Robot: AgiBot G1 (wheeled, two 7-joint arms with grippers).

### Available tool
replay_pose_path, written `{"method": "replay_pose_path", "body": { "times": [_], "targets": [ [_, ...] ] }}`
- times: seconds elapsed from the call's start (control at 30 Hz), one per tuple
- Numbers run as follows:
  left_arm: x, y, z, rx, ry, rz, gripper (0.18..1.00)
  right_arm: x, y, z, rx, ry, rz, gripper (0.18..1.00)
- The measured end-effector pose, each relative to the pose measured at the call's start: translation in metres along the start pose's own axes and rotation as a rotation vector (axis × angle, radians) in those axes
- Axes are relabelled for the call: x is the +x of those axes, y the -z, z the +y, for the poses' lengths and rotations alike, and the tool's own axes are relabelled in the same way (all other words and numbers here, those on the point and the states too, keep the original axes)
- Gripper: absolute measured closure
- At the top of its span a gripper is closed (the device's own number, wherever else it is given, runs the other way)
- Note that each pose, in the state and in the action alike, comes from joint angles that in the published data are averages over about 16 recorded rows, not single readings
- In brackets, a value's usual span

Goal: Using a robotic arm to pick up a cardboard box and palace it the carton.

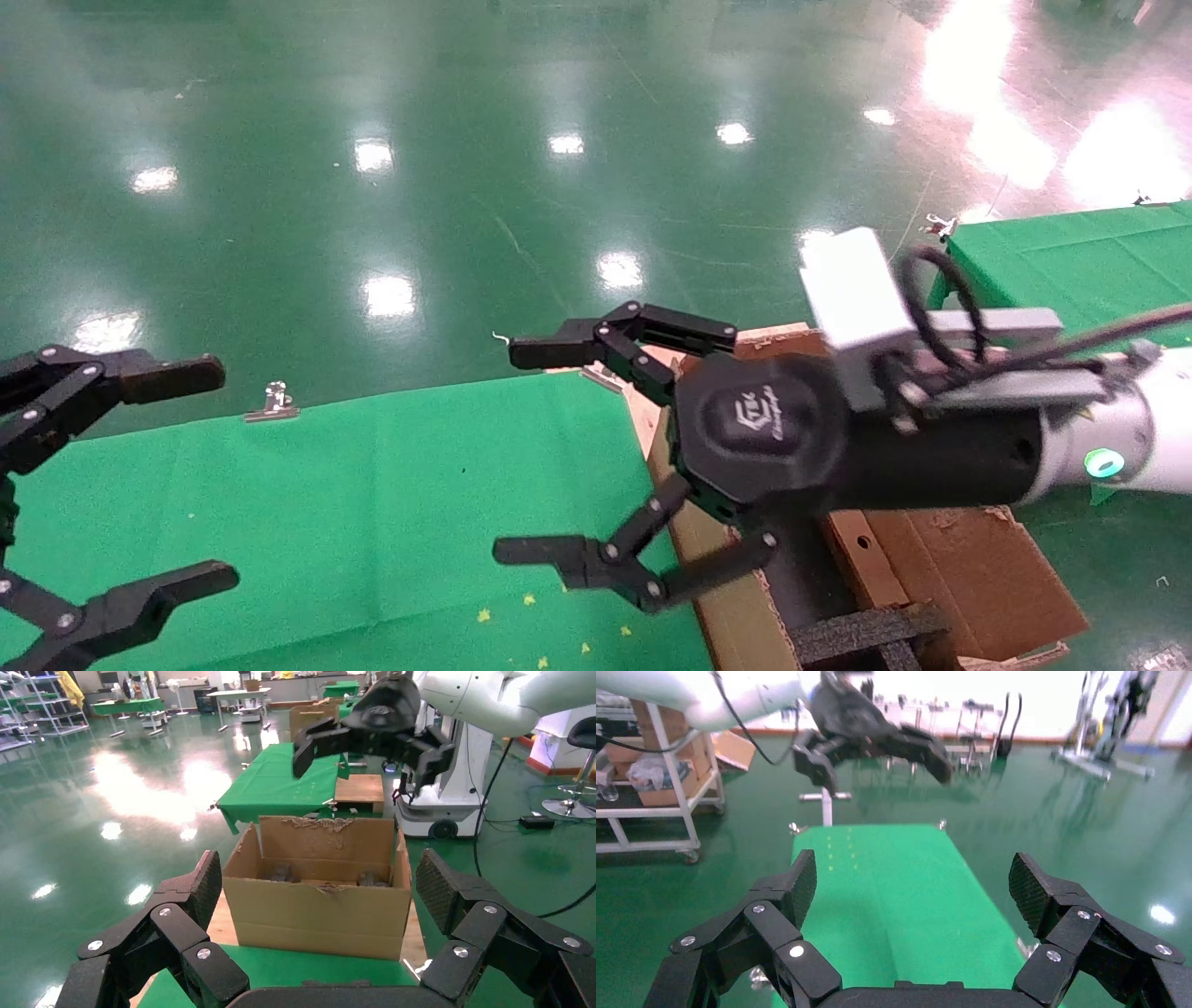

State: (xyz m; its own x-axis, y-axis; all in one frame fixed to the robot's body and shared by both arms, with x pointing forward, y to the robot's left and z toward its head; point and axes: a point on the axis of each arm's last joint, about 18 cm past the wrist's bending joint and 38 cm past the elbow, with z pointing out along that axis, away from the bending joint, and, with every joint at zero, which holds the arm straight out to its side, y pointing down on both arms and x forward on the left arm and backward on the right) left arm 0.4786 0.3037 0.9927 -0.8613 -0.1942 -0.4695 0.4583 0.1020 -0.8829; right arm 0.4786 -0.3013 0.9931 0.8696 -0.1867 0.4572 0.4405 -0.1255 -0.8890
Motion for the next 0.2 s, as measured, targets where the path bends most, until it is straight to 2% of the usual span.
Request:
{"method": "replay_pose_path", "body": {
  "times": [0.2],
  "targets": [
    [0.0, 0.0, 0.0, 0.0, 0.0, 0.0, 0.184, -0.005, 0.003, -0.0011, 0.031, 0.033, -0.008, 0.178]
  ]
}}
